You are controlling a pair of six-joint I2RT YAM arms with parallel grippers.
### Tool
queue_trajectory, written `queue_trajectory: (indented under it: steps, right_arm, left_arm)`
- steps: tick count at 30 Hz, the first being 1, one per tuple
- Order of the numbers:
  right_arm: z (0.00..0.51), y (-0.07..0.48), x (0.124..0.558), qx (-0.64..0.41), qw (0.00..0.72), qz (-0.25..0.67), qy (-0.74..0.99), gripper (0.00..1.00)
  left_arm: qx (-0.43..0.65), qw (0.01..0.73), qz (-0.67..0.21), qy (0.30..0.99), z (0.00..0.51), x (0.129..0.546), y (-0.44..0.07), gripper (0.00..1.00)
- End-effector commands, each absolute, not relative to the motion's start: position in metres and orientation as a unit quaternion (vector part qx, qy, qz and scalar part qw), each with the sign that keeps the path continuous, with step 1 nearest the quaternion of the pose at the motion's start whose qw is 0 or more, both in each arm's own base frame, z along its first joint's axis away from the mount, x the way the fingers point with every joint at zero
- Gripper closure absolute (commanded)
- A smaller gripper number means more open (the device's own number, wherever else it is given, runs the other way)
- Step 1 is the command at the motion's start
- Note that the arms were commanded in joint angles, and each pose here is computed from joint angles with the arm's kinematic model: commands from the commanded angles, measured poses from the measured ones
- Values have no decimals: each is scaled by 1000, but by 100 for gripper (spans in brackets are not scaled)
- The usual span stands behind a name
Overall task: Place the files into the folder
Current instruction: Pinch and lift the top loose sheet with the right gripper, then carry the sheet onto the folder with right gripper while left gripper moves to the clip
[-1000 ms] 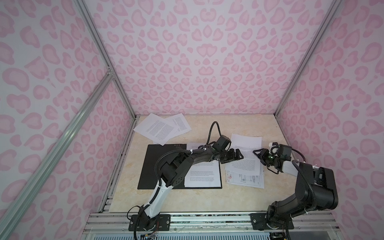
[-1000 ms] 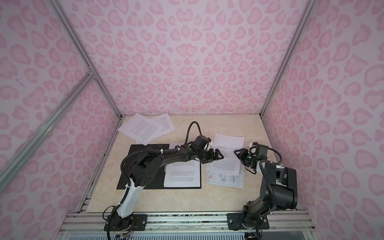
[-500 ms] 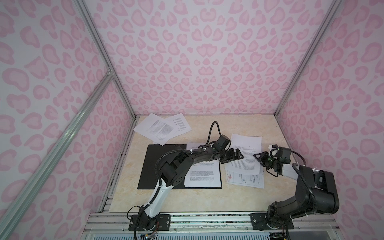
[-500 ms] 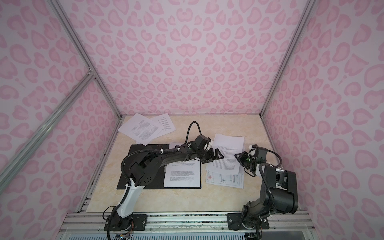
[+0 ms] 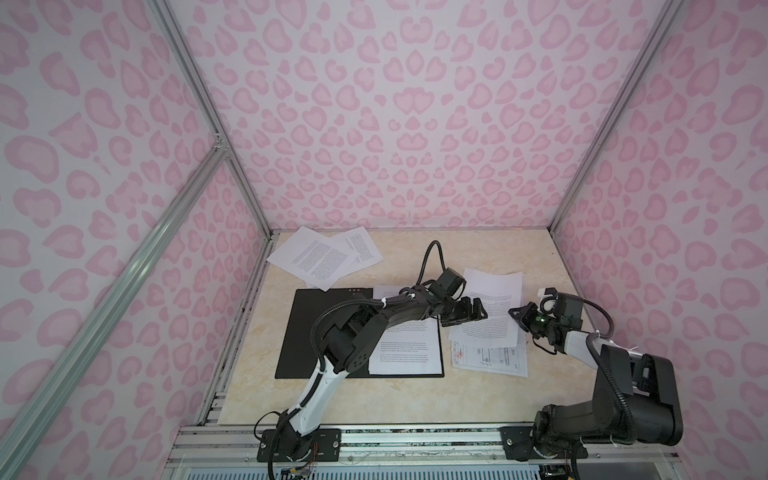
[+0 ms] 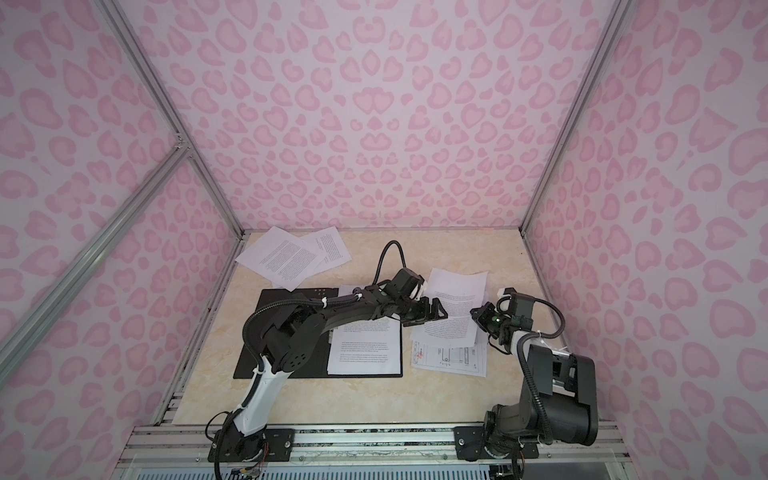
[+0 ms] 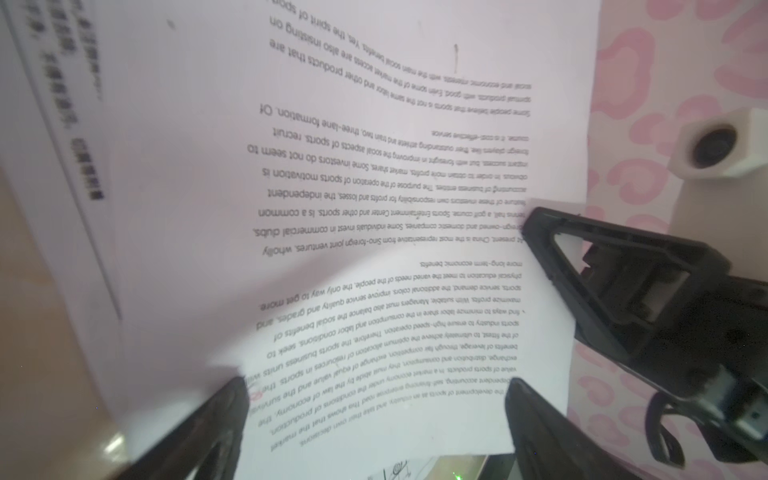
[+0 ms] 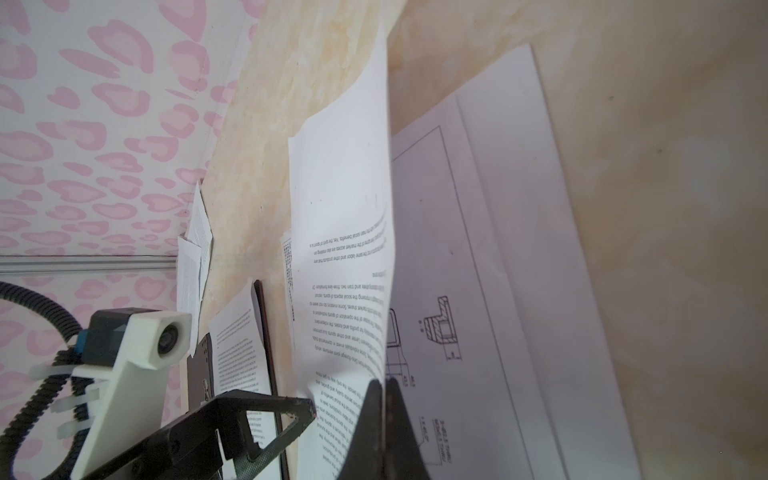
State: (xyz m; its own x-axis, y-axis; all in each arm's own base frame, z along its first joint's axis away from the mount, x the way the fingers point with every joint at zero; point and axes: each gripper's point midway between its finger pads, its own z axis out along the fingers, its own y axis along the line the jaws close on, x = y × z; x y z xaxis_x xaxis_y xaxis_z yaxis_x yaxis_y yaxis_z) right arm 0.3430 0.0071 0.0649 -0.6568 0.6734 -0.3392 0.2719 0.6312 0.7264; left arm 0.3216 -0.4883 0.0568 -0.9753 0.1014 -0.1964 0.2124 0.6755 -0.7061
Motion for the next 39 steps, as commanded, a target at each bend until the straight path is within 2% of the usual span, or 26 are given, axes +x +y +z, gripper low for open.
queue_trajectory:
  steps: [1, 5, 8, 14, 19, 24, 33, 39]
  right_arm:
    - [74, 5, 342, 274, 315, 312, 854, 100]
    - [100, 0, 343, 267, 340, 294, 853, 100]
    - [120, 4, 346, 250, 349, 289, 856, 100]
    - [166, 41, 350, 169, 368, 263, 876, 100]
    - [209, 79, 355, 115, 389, 274, 872, 100]
    - [249, 150, 360, 49, 394, 313, 863, 100]
    - [266, 282, 351, -24, 347, 440, 828, 100]
    - [259, 295, 348, -28, 334, 469, 817, 100]
  left_arm:
    - [142, 91, -428, 888, 115, 318, -500, 2]
    - [191, 134, -505, 831, 216, 312, -518, 2]
    - [205, 161, -531, 806, 273, 306, -512, 3]
    - [161, 225, -465, 841, 297, 300, -426, 3]
    - [94, 262, -400, 873, 277, 282, -318, 2]
    - [15, 264, -356, 896, 241, 263, -222, 2]
    - [-109, 224, -328, 911, 165, 257, -139, 2]
    - [-191, 194, -297, 915, 113, 268, -100, 3]
